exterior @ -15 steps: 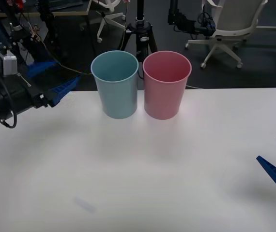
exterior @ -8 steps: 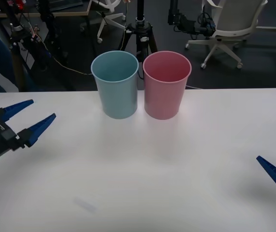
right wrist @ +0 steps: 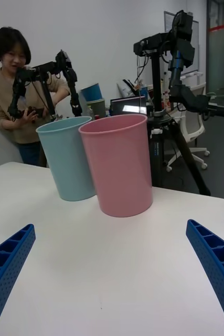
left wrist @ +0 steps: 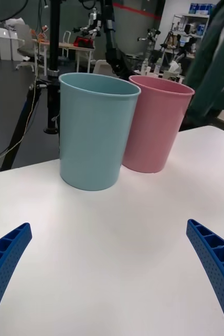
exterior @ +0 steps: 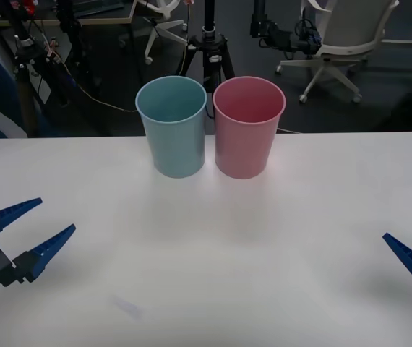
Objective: Grasp the object on the table and drop it into the matching bin: aluminum can to the light blue bin, PET bottle to the pink bin.
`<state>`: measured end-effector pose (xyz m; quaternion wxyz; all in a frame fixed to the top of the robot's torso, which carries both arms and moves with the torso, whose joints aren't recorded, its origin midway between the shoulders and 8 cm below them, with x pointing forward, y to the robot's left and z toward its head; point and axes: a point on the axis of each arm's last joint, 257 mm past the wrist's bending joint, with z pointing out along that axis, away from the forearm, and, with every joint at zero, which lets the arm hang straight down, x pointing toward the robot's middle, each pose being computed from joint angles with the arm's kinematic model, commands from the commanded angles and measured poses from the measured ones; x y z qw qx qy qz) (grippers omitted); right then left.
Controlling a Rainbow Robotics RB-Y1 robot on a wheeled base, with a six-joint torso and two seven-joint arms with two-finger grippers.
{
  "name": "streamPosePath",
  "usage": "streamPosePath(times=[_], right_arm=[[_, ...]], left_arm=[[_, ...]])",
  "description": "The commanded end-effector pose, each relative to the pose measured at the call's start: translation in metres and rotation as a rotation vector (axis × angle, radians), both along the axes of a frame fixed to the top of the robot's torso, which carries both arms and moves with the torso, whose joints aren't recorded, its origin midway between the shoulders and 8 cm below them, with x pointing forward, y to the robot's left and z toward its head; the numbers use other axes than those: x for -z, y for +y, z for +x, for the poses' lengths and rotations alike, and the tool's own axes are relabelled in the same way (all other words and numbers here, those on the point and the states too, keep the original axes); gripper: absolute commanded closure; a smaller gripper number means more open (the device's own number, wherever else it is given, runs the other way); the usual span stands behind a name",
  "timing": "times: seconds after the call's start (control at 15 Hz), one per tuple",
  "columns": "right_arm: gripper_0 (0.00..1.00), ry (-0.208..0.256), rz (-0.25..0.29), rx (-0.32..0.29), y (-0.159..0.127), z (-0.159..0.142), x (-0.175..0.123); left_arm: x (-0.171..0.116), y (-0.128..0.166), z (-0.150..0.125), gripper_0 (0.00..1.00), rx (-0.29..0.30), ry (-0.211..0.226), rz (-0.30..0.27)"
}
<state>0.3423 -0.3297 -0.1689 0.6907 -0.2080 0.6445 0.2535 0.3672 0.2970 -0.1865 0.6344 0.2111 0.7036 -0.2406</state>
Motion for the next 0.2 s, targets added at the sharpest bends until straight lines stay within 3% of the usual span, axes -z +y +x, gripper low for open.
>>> streamPosePath(times=[0.07,0.2], right_arm=[[0.0,0.0,0.0,0.0,0.0,0.0,0.0],[0.0,0.0,0.0,0.0,0.0,0.0,0.0]], left_arm=[[0.0024,-0.0017,-0.0057,0.0,0.01,0.003,0.003],[0.0024,-0.0017,-0.0057,0.0,0.01,0.003,0.003]])
